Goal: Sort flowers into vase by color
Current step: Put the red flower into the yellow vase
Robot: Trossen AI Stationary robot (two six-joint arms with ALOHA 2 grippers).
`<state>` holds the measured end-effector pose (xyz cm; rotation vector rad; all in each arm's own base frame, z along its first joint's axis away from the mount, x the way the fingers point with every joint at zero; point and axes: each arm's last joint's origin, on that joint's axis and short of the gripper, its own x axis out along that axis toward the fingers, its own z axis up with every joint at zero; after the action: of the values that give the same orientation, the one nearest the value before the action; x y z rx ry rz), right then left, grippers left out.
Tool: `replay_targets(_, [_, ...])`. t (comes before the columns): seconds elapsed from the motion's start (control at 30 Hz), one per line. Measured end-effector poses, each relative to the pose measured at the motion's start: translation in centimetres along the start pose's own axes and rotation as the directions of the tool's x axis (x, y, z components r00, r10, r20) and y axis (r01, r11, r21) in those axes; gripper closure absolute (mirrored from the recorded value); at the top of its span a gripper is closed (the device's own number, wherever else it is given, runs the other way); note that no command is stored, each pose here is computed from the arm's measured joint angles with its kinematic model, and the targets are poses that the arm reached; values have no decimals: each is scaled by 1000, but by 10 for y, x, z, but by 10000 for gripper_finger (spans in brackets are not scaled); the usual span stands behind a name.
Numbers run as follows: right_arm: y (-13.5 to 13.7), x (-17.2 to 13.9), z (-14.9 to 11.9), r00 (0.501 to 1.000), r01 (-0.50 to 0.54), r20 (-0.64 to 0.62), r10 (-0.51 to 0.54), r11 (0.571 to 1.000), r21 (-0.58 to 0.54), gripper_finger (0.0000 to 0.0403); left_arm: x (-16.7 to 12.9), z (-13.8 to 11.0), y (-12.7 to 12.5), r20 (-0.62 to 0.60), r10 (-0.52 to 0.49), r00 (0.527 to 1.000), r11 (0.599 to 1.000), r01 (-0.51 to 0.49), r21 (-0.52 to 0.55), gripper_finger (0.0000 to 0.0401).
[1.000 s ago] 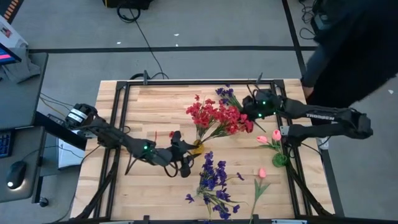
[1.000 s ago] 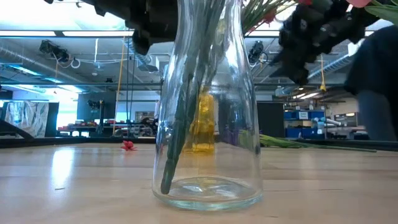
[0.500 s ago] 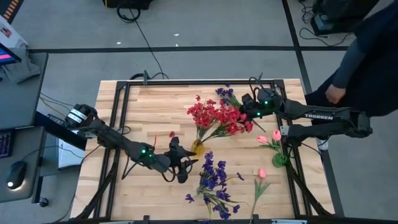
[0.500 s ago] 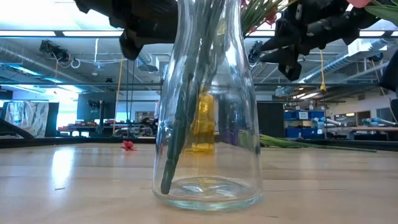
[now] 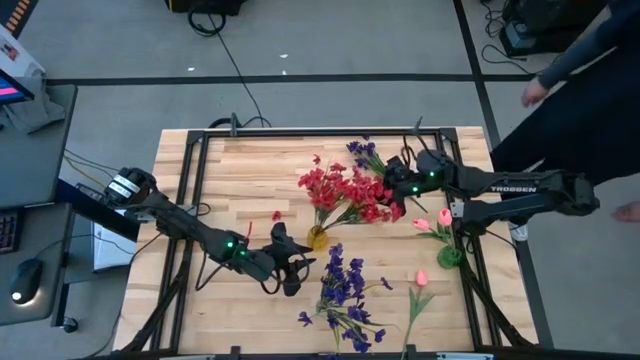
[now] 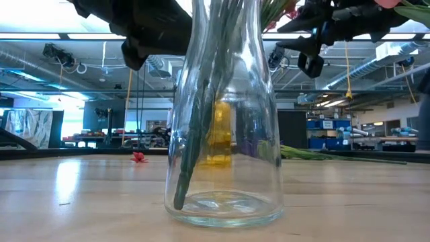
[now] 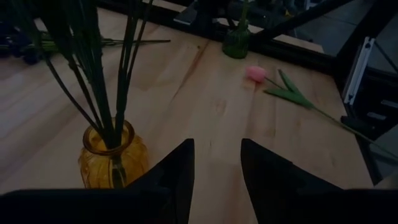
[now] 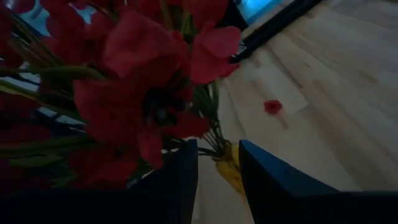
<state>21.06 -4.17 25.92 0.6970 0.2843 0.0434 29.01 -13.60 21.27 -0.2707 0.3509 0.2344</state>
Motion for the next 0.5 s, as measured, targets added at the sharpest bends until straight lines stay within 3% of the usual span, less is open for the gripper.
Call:
replay_targets(0.2, [11,4,-4,1000,-15,20,14,999,28,277,0,-2,0,-27,-11,1000,1000,11,3,266])
replay_targets(0.5, [21,10,-8,998,-27,61,26,999,30,277,-1,-9,2,-114,-45,993,995,34,-90,266])
